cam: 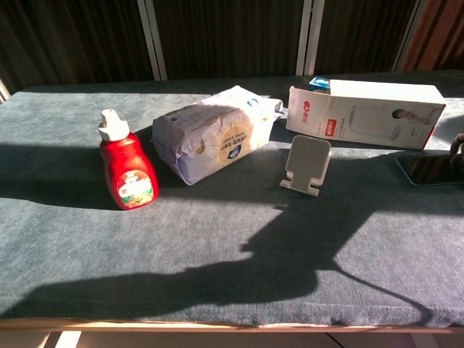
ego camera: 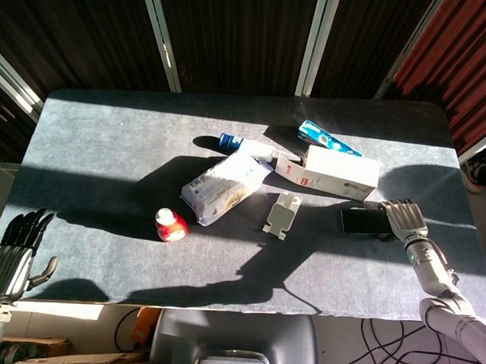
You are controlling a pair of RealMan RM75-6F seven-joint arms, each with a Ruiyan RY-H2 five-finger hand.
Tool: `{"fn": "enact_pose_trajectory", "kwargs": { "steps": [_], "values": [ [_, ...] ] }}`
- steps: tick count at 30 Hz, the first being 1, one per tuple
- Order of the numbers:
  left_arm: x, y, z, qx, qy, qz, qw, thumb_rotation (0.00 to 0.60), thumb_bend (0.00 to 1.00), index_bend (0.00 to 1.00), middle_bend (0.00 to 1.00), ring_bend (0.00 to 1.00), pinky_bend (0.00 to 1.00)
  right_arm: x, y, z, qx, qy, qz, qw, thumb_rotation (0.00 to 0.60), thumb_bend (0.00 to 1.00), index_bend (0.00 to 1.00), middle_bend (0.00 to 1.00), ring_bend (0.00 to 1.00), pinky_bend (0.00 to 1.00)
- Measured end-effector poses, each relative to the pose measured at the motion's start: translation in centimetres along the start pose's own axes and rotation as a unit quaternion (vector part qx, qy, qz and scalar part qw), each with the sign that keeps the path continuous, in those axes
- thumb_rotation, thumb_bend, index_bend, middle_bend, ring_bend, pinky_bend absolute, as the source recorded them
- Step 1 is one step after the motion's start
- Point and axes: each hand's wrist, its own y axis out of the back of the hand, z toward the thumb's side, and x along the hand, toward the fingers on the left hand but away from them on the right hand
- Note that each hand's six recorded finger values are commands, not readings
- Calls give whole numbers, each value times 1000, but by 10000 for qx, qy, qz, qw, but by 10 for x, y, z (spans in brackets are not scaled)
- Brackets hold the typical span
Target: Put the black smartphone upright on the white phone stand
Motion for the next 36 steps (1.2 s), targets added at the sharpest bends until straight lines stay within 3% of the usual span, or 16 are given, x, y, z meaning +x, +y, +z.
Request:
{"fn": "enact_pose_trajectory", "kwargs": {
  "steps": [12, 24, 29, 36],
  "values": [
    [-1, 1, 0, -27, -32, -1, 10000, 600, 377, 0, 0, 0, 0, 8, 3, 4, 413, 23, -323, 9986, 600, 431, 931, 628, 385, 387],
    [-1, 3, -1, -65, -35, 33, 10000, 600, 377, 0, 0, 0, 0, 26, 29, 13, 1135, 165, -1322, 9846, 600, 429, 943, 641, 408, 395],
    [2, 2, -4, -73, 55, 28, 10000, 600, 377, 0, 0, 0, 0, 44, 54, 27, 1743, 420, -1930, 9647, 600, 429, 944, 642, 408, 395],
    [2, 4, -6, -103, 73, 45, 9999, 600, 378, 0, 0, 0, 0, 69, 83, 58, 2742, 720, -2348, 9298, 600, 412, 944, 642, 408, 395]
  ]
}}
